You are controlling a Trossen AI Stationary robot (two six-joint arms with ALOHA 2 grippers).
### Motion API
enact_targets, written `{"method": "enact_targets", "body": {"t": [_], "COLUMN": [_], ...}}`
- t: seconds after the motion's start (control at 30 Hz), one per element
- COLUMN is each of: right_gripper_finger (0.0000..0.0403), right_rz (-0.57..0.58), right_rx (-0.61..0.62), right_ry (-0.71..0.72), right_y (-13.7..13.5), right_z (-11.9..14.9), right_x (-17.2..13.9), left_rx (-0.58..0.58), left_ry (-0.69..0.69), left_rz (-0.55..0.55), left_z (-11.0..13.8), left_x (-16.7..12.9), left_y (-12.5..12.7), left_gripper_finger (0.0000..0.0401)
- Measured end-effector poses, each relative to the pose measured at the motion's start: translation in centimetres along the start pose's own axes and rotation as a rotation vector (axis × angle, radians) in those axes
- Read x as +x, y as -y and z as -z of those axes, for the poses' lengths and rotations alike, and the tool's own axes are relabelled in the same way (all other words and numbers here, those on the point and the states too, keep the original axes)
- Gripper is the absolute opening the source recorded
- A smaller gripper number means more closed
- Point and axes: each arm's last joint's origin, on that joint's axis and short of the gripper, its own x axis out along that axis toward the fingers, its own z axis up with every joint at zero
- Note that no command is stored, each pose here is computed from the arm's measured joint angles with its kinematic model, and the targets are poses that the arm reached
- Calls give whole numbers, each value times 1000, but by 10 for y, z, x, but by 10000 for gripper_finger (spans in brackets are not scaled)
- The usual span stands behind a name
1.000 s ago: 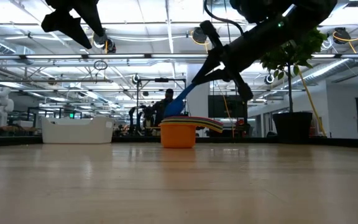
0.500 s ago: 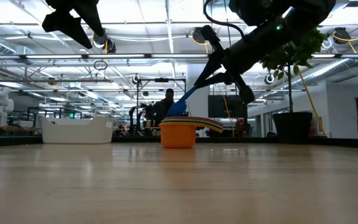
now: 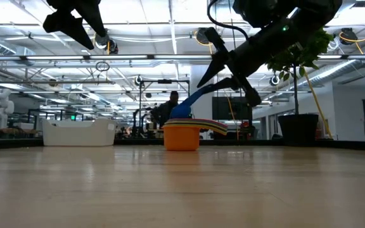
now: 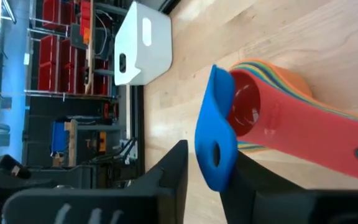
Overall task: Nest measuring cups in basket
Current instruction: Stack the blue measuring cup into the red measuring cup
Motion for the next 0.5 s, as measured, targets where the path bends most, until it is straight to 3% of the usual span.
{"method": "enact_targets", "body": {"t": [0.5], "right_gripper_finger": [125], "right_rz": [78], "right_rx": [-30], "right_ry": [-53], "right_y": [7], "right_z": [0], "right_x": [-2], "left_rx": [-7], "left_ry": [0], "left_rz": [0], "left_z": [0], "left_x": [0], "left_y": [0], "left_gripper_finger": [241]}}
